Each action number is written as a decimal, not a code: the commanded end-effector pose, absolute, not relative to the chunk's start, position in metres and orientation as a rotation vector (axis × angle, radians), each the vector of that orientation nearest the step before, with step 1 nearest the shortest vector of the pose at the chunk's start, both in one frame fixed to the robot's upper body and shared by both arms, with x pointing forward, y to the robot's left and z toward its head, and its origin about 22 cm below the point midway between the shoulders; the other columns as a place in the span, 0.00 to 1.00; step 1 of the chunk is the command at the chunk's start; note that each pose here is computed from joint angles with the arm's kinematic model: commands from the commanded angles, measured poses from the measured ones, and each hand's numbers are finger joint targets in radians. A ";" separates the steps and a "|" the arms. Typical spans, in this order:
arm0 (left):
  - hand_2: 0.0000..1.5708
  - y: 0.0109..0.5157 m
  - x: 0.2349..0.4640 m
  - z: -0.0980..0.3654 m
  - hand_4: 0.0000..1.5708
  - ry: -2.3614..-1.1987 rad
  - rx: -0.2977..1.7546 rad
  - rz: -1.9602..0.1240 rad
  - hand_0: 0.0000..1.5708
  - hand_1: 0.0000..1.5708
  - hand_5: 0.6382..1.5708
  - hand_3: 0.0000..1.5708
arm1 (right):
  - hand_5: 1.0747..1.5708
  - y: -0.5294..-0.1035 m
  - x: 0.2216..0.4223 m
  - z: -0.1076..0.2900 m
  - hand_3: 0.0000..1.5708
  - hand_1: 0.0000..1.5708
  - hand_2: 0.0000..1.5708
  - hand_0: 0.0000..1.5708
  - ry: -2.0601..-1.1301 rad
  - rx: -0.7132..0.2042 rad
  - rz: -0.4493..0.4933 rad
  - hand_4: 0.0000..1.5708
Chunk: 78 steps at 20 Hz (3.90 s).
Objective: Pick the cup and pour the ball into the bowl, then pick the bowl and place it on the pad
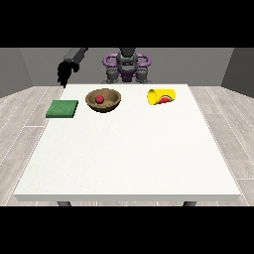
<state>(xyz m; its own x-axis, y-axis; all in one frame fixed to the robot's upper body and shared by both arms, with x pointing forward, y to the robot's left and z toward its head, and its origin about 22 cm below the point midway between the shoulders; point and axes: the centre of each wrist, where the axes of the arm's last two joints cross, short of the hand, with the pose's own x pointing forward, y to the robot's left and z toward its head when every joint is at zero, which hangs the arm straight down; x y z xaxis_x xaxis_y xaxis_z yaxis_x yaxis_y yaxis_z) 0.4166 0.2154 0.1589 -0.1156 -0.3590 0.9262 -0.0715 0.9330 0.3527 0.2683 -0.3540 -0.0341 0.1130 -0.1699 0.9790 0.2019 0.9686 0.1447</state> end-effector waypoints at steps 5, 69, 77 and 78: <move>0.00 0.322 0.405 0.206 0.67 -1.768 0.060 -0.173 0.00 0.00 0.99 0.00 | 0.99 -0.327 0.269 -0.059 0.00 0.00 0.00 0.00 -1.442 -0.027 -0.343 0.47; 0.00 0.501 0.303 0.170 0.77 -1.789 0.233 0.034 0.00 0.00 0.97 0.00 | 0.99 -0.430 0.340 0.081 0.43 1.00 1.00 1.00 -1.238 -0.527 -0.073 0.68; 0.00 0.512 0.299 0.185 0.77 -1.831 0.214 -0.001 0.00 0.00 0.98 0.00 | 0.99 -0.458 0.329 0.078 0.34 1.00 1.00 1.00 -1.253 -0.524 -0.105 0.70; 0.00 0.516 0.298 0.214 0.77 -1.915 0.233 -0.007 0.00 0.00 0.98 0.00 | 0.99 -0.477 0.323 0.088 0.24 1.00 1.00 1.00 -1.298 -0.555 -0.123 0.71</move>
